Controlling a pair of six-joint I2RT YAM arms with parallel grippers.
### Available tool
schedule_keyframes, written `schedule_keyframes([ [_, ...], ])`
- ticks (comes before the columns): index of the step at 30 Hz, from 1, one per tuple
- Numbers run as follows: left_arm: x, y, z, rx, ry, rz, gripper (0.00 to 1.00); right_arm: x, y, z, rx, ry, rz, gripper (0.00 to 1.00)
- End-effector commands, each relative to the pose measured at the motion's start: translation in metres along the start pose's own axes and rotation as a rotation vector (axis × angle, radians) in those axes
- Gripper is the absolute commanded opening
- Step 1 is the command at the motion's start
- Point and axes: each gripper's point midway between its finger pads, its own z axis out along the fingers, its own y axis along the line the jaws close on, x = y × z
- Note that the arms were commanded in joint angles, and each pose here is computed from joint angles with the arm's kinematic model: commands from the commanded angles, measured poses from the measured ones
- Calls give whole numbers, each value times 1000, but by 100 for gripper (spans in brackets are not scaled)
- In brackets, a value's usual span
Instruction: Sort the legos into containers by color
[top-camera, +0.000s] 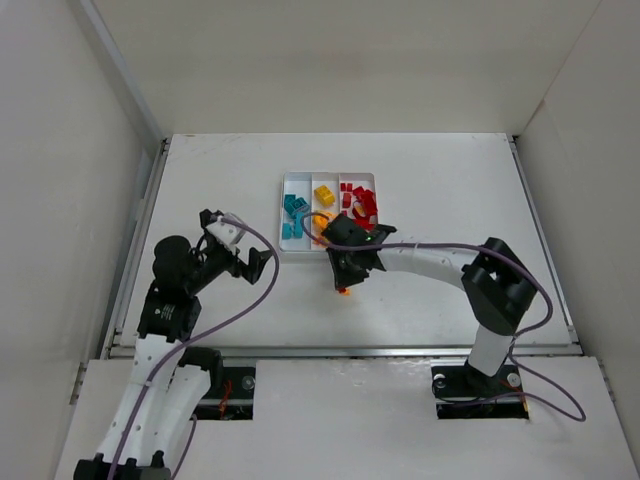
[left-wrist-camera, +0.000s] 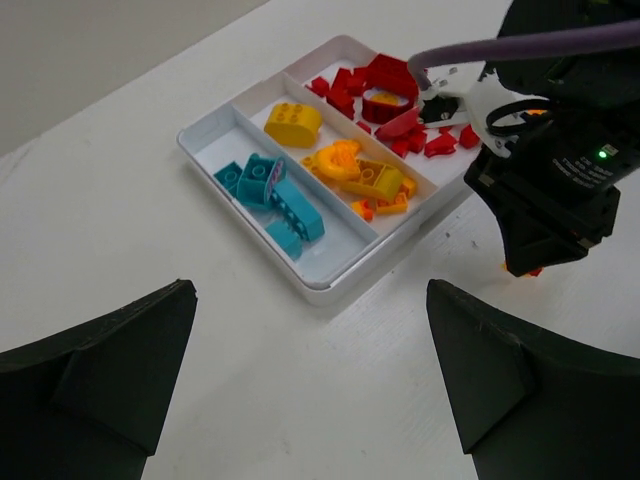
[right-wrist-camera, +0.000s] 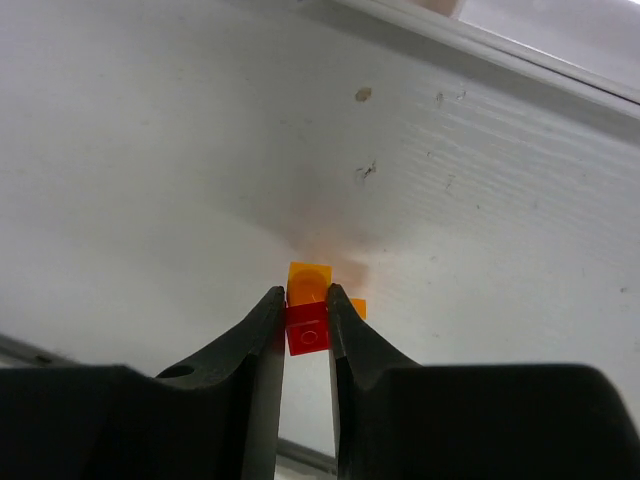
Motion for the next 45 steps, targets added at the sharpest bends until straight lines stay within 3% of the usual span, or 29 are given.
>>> schedule_keyframes([
  [1, 12, 19, -2, -139, 9, -80, 99, 13, -14, 12, 107, 58, -85, 15],
  [2, 18, 25, -3, -187, 10, -110, 99, 11, -10, 11, 106, 47, -93, 23],
  [3, 19, 34, -8, -264, -17, -139, 99, 13, -12, 15, 112, 57, -106, 40],
  [7, 20, 42, -18, -340, -51, -124, 99, 11, -9, 11, 111, 41, -114, 52],
  [14, 22, 41, -24, -356, -76, -104, 99, 11, -9, 5, 104, 31, -113, 47],
  [24, 22, 41, -24, -357, -75, -95, 99, 21, -7, -17, 90, 12, -137, 48],
  [26, 22, 41, -24, -357, -75, -95, 99, 26, -4, -19, 73, 21, -154, 44],
  [32, 22, 41, -24, -357, -75, -95, 99, 24, 8, -18, 10, 16, -190, 44],
  [38, 22, 43, -25, -366, -74, -95, 99, 31, -1, -3, 45, 55, -240, 37],
  [45, 25, 45, -24, -375, -64, -99, 99, 39, -5, 8, 53, 86, -241, 37],
])
